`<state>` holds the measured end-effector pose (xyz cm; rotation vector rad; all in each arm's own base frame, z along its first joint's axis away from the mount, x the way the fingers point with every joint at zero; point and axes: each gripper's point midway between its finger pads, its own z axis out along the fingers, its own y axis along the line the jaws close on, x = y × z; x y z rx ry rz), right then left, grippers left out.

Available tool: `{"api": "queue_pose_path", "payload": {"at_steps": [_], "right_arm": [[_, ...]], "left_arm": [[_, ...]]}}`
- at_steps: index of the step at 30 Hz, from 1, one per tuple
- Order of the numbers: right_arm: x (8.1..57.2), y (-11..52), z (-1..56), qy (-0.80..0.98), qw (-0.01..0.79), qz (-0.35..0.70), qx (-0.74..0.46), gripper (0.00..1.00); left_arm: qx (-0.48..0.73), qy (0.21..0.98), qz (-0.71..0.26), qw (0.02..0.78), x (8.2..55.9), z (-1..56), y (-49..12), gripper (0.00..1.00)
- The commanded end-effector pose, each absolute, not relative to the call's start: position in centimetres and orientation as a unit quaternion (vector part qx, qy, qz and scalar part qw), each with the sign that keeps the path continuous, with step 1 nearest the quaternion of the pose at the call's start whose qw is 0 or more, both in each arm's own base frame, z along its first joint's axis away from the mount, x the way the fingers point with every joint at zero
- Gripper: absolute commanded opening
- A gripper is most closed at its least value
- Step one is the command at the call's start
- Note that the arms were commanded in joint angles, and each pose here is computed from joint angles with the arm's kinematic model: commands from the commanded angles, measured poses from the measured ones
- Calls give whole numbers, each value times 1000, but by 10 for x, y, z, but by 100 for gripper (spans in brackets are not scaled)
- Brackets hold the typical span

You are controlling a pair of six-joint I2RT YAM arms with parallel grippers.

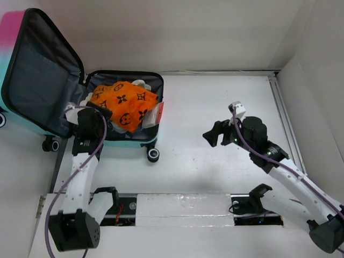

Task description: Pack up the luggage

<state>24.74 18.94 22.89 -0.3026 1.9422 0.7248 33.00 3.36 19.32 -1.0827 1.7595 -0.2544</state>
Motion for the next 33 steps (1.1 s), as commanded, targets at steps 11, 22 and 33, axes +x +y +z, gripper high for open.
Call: {"api": "queue_pose_path", "payload": {"at_steps": [11, 22, 33], "right_arm": [[236, 249, 235, 764, 521, 331, -188, 0], [221, 281, 203, 757, 472, 372, -259, 54], [219, 279, 194, 762, 469, 362, -261, 57]], "left_arm": [[-493, 600, 88, 623, 262, 324, 111, 77], [-531, 523, 251, 617, 206, 388, 156, 81], [-528, 527, 377, 550, 231, 392, 183, 79]]}}
